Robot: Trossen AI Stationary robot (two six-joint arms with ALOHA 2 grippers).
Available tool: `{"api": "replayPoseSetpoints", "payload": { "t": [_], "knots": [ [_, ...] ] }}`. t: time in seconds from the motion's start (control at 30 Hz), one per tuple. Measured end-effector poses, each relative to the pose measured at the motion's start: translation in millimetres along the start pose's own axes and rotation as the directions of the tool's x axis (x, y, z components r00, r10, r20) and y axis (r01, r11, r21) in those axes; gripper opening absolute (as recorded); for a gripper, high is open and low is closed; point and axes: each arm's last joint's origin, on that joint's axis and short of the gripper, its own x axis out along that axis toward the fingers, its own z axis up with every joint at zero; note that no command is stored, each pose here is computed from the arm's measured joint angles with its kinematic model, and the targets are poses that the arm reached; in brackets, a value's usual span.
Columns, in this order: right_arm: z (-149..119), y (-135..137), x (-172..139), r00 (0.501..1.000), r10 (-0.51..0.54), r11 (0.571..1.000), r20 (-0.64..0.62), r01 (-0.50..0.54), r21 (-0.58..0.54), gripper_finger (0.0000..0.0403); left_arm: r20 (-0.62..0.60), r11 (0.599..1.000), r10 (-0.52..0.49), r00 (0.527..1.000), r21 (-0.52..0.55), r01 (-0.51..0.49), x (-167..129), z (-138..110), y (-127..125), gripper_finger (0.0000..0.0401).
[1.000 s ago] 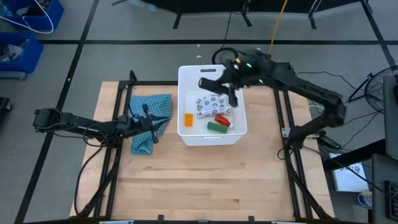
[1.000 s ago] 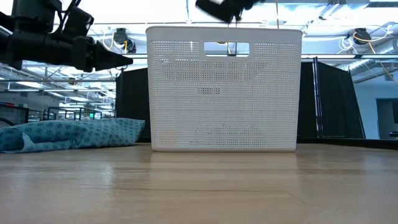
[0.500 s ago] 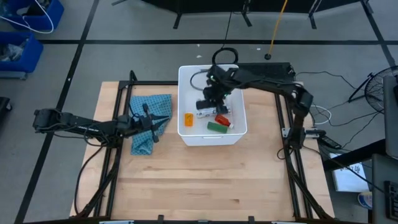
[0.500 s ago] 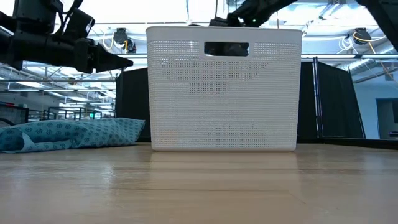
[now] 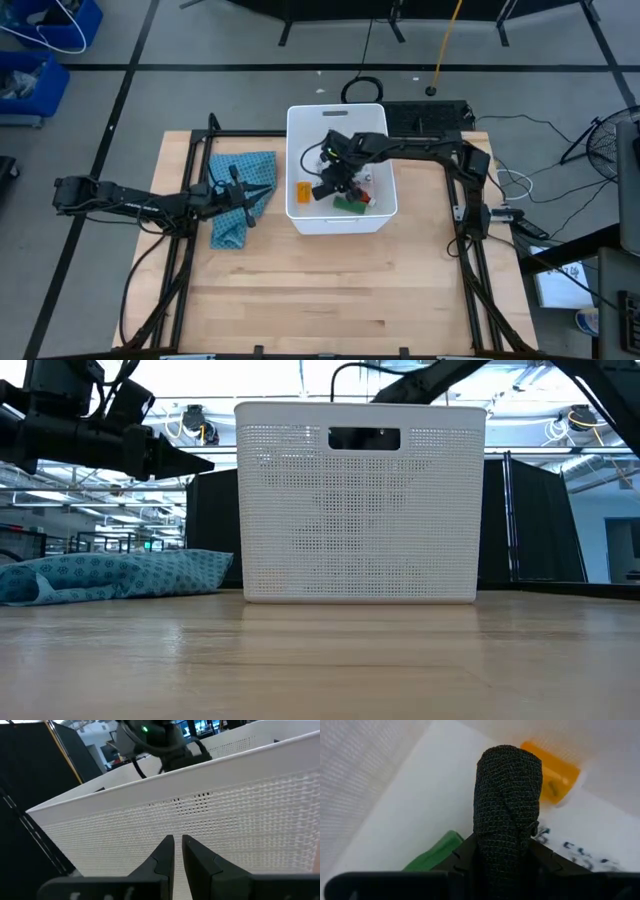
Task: Pick & place medical supplies in basket/bin
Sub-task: Put the black rolled bandage in the white bin
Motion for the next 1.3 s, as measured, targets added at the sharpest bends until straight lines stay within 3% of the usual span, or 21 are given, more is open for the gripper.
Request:
{"api": "replayPoseSetpoints", "payload": {
  "t": [0.67,0.97,1.1,1.3],
  "knots": [
    [-37.0,21.2,39.5,1.0,-0.01,0.999,-0.003,0.01,-0.044,0.0095,0.003,1.0,-0.001,1.0,-0.01,0.001,0.1,0.3,0.0,0.0042],
    [-15.8,25.9,47.4,0.993,-0.083,0.965,0.08,0.1,-0.243,0.0096,0.003,1.0,-0.001,1.0,-0.003,0.001,0.0,0.3,0.0,0.0042],
    [-3.9,25.3,49.0,0.98,-0.123,0.961,0.158,0.157,-0.227,0.0096,0.003,1.0,-0.001,1.0,-0.001,0.001,0.0,0.2,0.0,0.0042],
    [-8.8,25.9,51.5,0.983,-0.048,0.971,0.179,0.088,-0.222,0.0096,0.001,1.0,-0.002,1.0,0.0,0.002,0.0,0.1,0.0,0.0042]
  ]
}}
